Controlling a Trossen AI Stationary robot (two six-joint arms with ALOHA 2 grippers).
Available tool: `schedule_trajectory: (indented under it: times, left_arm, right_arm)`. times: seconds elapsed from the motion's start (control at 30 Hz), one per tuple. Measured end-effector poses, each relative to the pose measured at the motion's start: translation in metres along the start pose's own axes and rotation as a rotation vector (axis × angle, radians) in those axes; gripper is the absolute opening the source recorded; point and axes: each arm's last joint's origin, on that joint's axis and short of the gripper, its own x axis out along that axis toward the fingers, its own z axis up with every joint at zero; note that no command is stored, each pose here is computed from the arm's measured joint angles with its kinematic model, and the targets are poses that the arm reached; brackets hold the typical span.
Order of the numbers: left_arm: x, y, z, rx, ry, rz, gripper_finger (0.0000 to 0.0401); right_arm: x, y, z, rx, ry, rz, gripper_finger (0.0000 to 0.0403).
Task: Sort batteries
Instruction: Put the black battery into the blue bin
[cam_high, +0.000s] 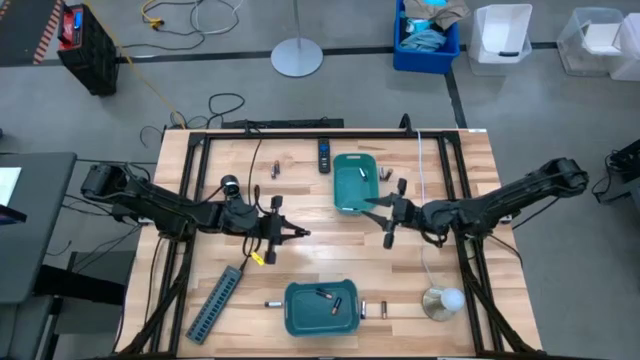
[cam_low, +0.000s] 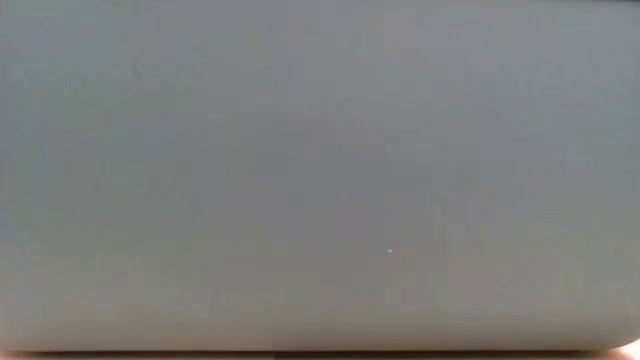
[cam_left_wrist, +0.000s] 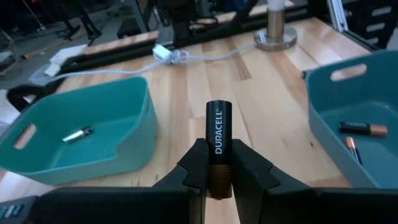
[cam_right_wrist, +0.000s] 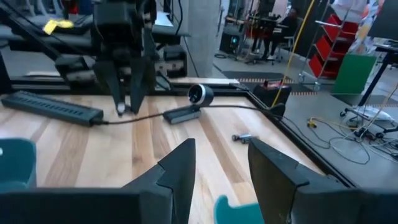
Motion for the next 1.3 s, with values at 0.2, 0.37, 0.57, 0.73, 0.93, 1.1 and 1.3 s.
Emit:
schedule_trajectory:
  times: [0.2, 0.37, 0.57, 0.73, 0.93, 1.1, 1.3]
  left_arm:
    - [0.000, 0.002, 0.002, -0.018, -0.016, 0.008, 0.0038]
    - [0.000, 0.000, 0.001, -0.007, -0.014, -0.015, 0.0038]
    - [-0.001, -0.006, 0.003, 0.039, -0.034, -0.072, 0.0038]
    - [-0.001, -0.006, 0.003, 0.039, -0.034, -0.073, 0.0038]
    - [-0.001, -0.006, 0.003, 0.036, -0.034, -0.073, 0.0038]
    - [-0.001, -0.006, 0.003, 0.035, -0.033, -0.074, 0.0038]
    - [-0.001, -0.006, 0.003, 0.033, -0.033, -0.077, 0.0038]
  right_arm:
    - [-0.007, 0.000, -0.004, -0.012, 0.002, -0.018, 0.0164]
    - [-0.020, -0.002, -0.006, -0.019, -0.071, -0.040, 0.0164]
    - [-0.039, -0.005, -0.011, -0.012, -0.151, -0.002, 0.0164]
    - [-0.049, -0.012, -0.020, 0.008, -0.173, -0.003, 0.0164]
    - [-0.063, -0.018, -0.025, 0.041, -0.218, 0.021, 0.0164]
    - [-0.068, -0.021, -0.030, 0.043, -0.220, 0.030, 0.0164]
    - [-0.069, -0.022, -0.033, 0.027, -0.197, 0.018, 0.0164]
